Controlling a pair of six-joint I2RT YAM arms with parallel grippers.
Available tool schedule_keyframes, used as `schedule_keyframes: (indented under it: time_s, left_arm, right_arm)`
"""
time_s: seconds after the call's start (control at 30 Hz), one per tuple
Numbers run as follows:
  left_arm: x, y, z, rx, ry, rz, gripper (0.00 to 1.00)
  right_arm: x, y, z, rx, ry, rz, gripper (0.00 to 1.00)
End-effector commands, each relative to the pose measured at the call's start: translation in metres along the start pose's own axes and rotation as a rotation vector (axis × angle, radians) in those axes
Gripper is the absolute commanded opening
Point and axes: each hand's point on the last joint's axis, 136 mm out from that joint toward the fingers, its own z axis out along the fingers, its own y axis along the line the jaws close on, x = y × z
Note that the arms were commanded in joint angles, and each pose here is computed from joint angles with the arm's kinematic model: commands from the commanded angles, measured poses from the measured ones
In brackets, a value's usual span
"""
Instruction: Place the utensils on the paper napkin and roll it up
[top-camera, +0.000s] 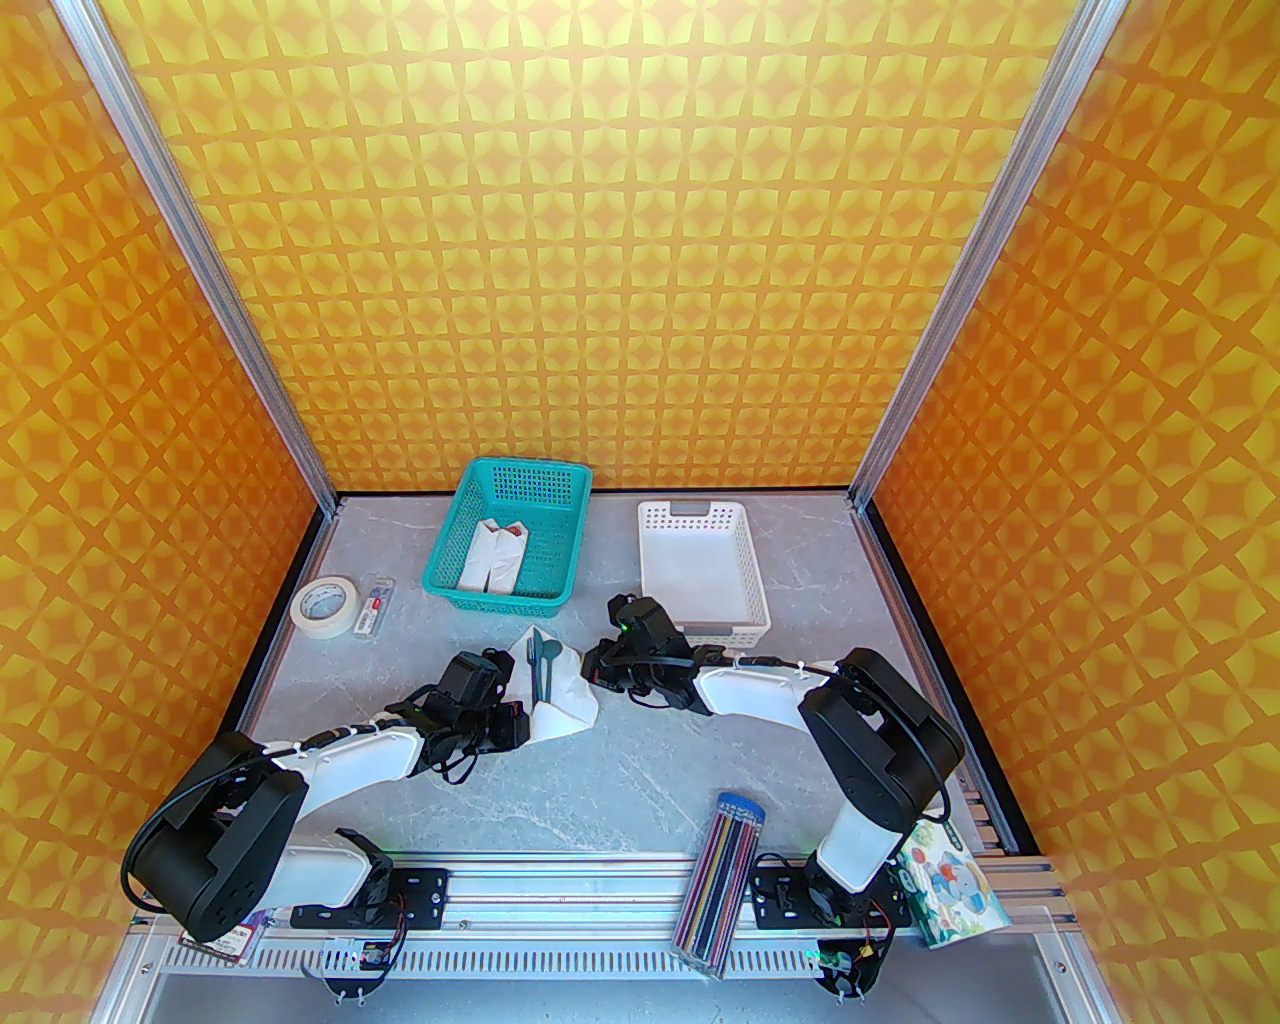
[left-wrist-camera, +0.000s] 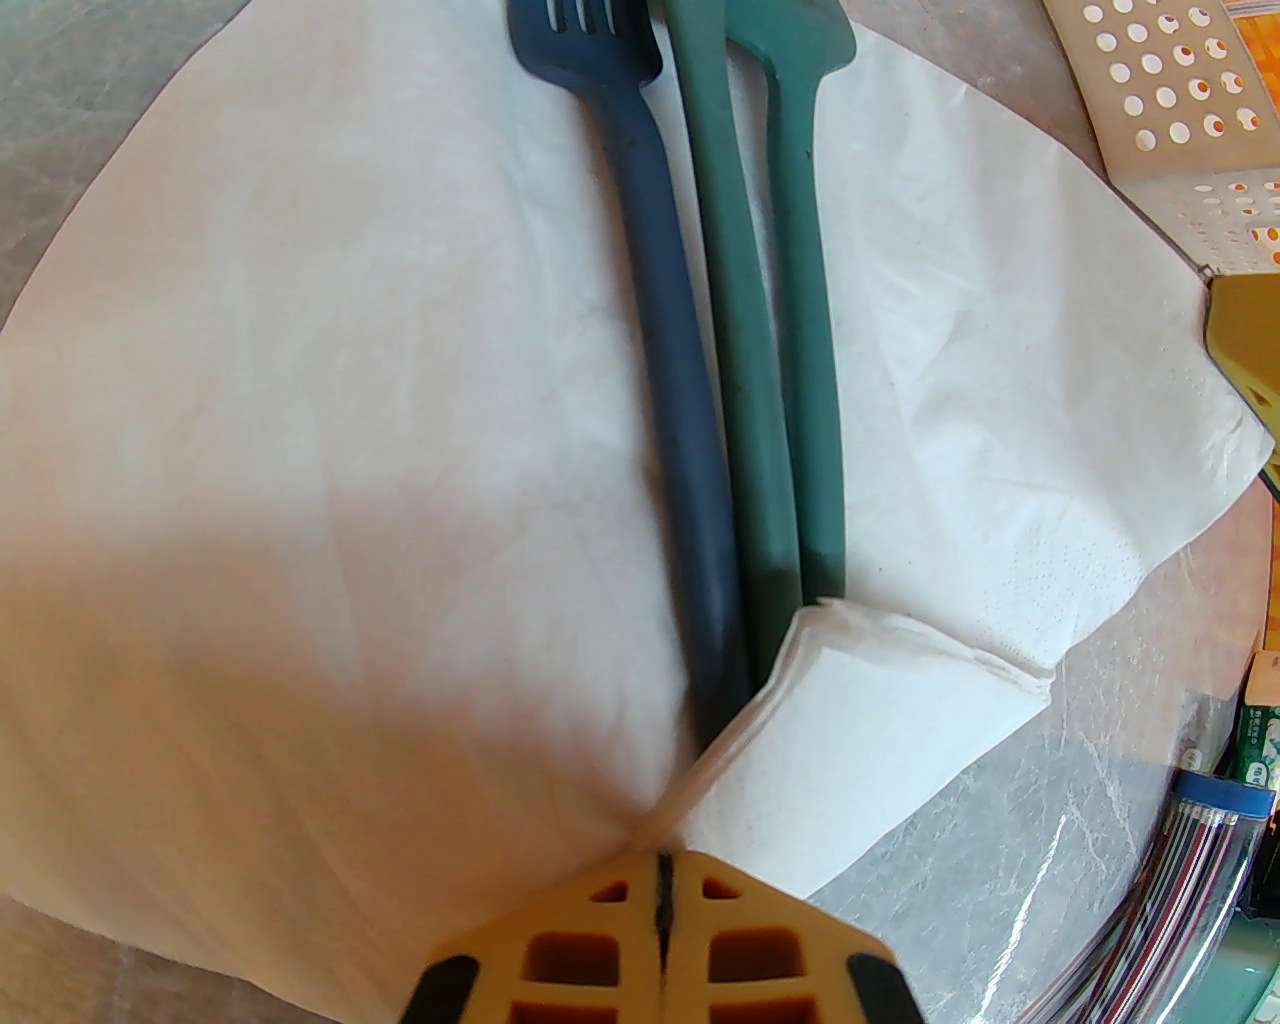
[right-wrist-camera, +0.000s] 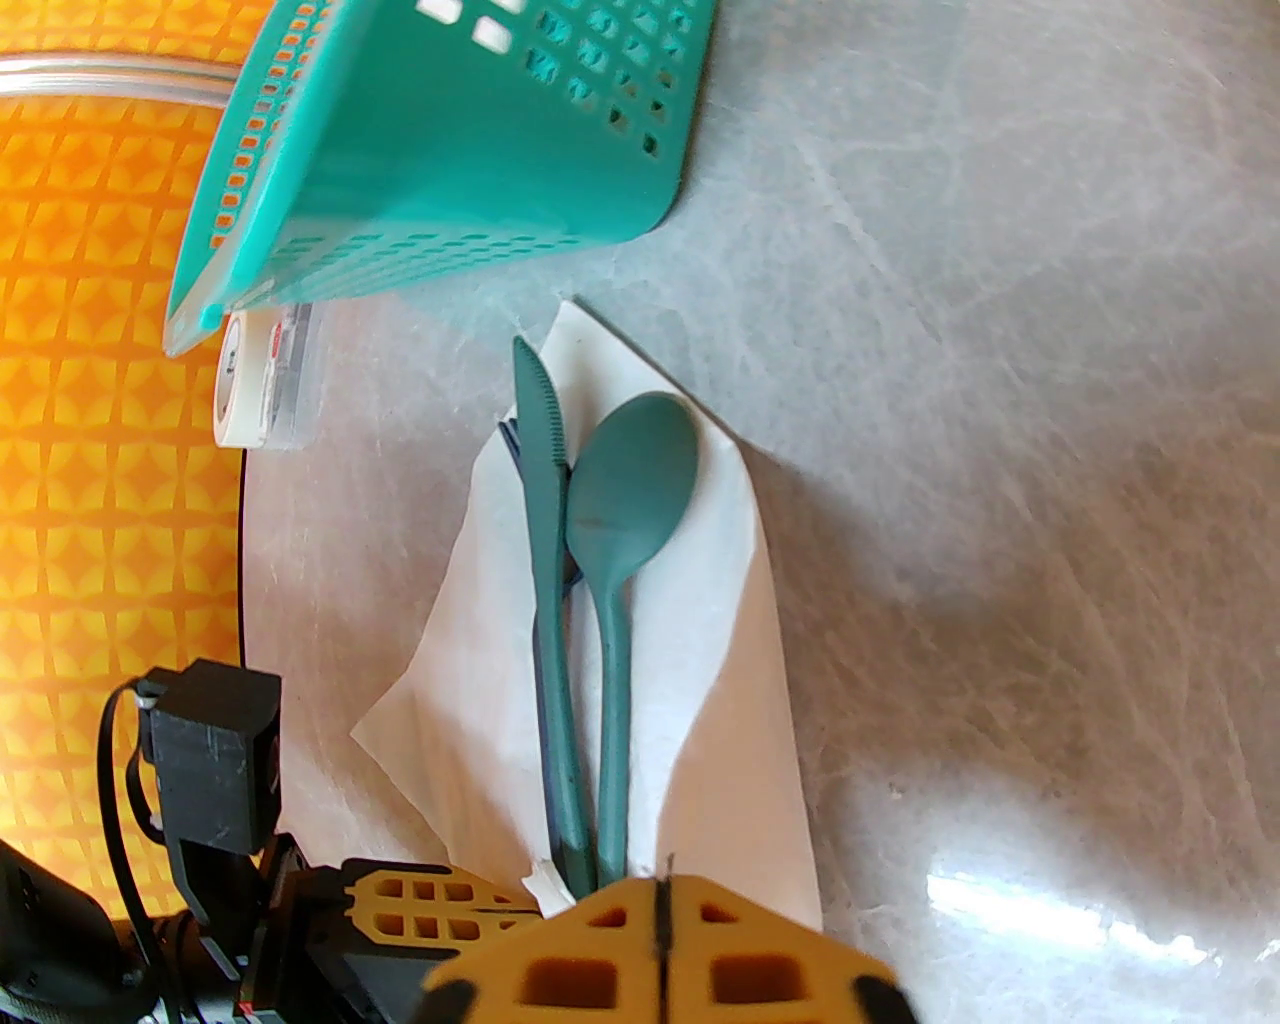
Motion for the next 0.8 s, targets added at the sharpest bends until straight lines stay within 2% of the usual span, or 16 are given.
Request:
schedule_keyframes:
  time_s: [0.0,0.57,0.77]
  left_arm:
    - [0.018,0.022,0.004,-0.095,0.064,-0.008,0.00]
    - [0.017,0.023,0.007,-0.106,0.071,-0.017,0.00]
    - [0.016,0.022,0.006,-0.103,0.066,-0.017,0.00]
  right_arm:
    - [-0.008,0.019,-0.004,-0.052,-0.005,-0.010,0.00]
    - [0.015,0.060,0.025,-0.168,0.047,0.041,0.00]
    - [0.019,0.062,0.036,-0.167,0.040,0.061,0.00]
